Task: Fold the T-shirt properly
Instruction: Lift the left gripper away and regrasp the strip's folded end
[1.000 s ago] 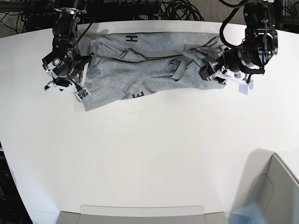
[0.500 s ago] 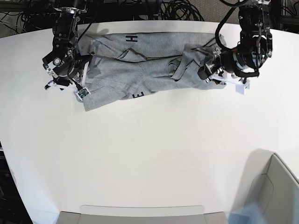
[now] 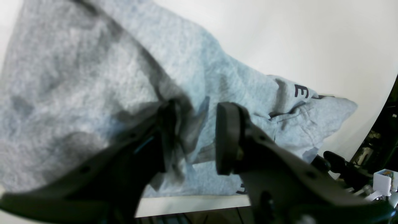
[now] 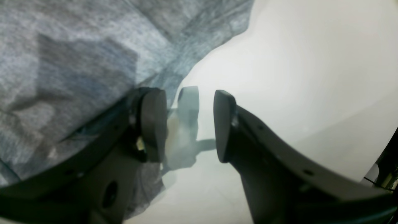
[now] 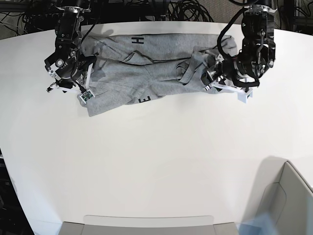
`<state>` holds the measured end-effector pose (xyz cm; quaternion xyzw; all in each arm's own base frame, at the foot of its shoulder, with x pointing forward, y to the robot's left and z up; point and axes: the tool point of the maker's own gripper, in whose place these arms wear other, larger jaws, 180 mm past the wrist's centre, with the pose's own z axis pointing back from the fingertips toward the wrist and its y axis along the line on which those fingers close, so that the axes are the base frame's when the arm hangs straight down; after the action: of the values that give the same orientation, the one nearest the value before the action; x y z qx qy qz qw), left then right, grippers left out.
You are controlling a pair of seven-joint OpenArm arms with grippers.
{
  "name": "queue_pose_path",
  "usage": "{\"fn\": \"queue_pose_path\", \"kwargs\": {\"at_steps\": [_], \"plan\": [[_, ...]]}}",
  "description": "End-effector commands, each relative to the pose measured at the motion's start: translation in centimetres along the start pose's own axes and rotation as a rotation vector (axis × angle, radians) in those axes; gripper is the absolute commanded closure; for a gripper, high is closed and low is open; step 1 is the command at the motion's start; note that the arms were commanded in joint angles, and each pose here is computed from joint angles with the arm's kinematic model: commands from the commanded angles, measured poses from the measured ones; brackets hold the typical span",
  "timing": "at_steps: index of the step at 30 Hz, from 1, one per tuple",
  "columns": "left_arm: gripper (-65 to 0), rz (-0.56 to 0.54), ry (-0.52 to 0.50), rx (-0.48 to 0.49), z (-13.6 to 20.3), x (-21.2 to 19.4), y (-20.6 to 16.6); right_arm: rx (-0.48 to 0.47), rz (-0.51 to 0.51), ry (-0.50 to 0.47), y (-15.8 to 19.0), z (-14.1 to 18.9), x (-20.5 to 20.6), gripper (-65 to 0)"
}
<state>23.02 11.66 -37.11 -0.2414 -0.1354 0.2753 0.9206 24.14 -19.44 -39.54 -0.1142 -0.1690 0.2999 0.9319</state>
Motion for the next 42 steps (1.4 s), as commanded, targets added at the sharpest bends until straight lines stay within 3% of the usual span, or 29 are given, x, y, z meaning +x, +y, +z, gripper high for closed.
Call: {"fn": "queue_pose_path", "kwargs": {"at_steps": [1,4,6,12,18,28,42], "plan": [[-14.8,-0.011,-0.008,-0.052,0.6,0.4,-1.9,-0.019,0.015,-0.02,-0.7,0.4,0.6,-25.2],[-5.4,-0.02,-0.049,-0.136,0.9,1.7,-5.2,-0.018,0.014,-0.023,-0.7,0.4,0.6,-25.2],[-3.0,-0.015,-0.062,-0.172,0.8,2.5,-6.7,-0.018,0.014,-0.023,-0.7,0.4,0.6,-25.2],[-8.0,-0.007,-0.134,-0.213,1.0,4.2,-8.4,-0.02,0.015,-0.023,-0.8,0.5,0.6,-25.2],[-13.5,-0.03,-0.111,-0.224,2.0,2.3,-8.3,-0.022,0.014,-0.021,-0.8,0.5,0.6,-25.2],[-13.3,0.02,0.023,-0.19,1.7,-2.4,-4.9,-0.028,0.013,-0.03,-1.0,0.6,0.9,-25.2],[-13.3,-0.012,0.067,-0.126,1.9,-2.4,-2.2,-0.024,0.009,-0.036,-0.9,0.6,1.1,-25.2]]}}
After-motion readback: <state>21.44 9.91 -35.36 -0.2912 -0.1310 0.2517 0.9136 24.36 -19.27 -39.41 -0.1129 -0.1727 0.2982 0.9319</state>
